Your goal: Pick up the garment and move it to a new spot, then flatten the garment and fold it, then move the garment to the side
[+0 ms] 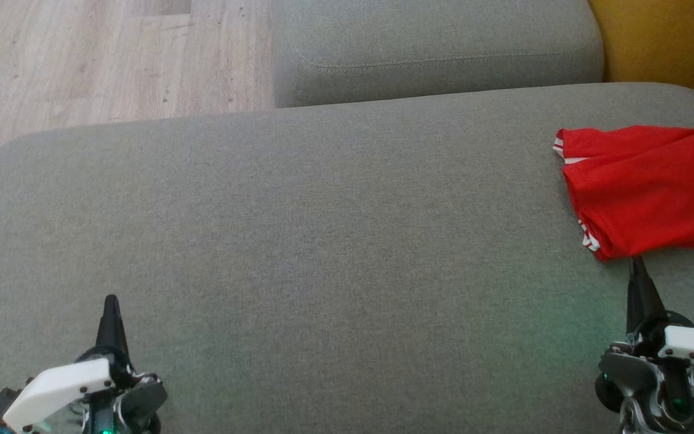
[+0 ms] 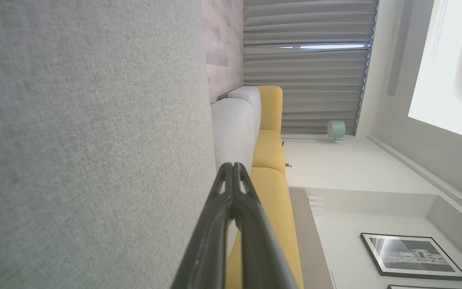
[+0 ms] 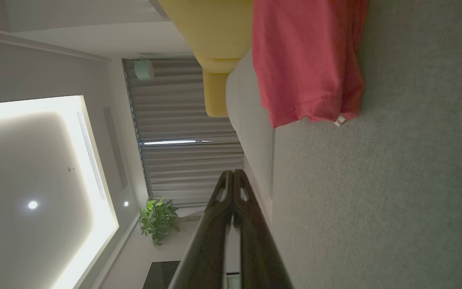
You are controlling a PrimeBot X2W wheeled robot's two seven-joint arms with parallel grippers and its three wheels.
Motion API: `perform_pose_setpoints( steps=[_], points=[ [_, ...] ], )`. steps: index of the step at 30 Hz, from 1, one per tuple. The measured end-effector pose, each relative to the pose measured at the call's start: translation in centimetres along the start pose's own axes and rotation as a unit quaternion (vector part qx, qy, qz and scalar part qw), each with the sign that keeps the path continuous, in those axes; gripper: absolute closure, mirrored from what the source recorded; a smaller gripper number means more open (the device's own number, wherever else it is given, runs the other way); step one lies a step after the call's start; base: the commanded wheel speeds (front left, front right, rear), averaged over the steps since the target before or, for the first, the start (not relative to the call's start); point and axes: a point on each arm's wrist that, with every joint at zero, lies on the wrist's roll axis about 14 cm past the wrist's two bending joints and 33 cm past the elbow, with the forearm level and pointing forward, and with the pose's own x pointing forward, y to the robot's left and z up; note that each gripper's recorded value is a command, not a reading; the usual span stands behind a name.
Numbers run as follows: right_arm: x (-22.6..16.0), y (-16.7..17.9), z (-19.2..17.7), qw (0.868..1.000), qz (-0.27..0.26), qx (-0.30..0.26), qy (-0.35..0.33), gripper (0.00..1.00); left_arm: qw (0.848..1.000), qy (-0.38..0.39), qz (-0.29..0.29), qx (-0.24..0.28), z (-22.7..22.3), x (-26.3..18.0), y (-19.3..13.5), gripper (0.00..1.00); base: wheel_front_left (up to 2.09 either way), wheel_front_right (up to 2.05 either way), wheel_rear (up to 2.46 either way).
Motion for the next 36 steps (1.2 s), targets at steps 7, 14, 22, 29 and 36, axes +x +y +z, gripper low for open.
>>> perform_pose_setpoints(
  steps=[7, 14, 22, 29, 36],
  points=[
    [0.0, 0.0, 0.06, 1.0, 0.0, 0.0, -0.001, 1.0, 1.0, -0.001, 0.0, -0.001, 0.03, 0.0, 0.0, 1.0, 0.0, 0.0, 0.0],
    [-0.01, 0.01, 0.11, 1.0, 0.0, 0.0, -0.001, 1.0, 1.0, -0.002, 0.0, -0.002, 0.09, -0.01, 0.0, 1.0, 0.0, 0.0, 0.0],
    [-0.01, 0.02, 0.08, 1.0, 0.0, 0.0, 0.001, 1.0, 1.0, -0.002, -0.001, -0.003, 0.17, -0.02, -0.02, 1.0, 0.0, 0.0, 0.0],
    [-0.01, 0.02, 0.08, 1.0, 0.0, 0.001, 0.001, 1.0, 1.0, -0.004, -0.001, -0.004, 0.29, -0.03, -0.02, 1.0, 0.0, 0.0, 0.0],
    [-0.02, 0.02, 0.16, 1.0, 0.0, 0.001, 0.0, 1.0, 1.0, -0.005, -0.001, -0.005, 0.3, -0.03, -0.02, 1.0, 0.0, 0.0, 0.0]
  ],
)
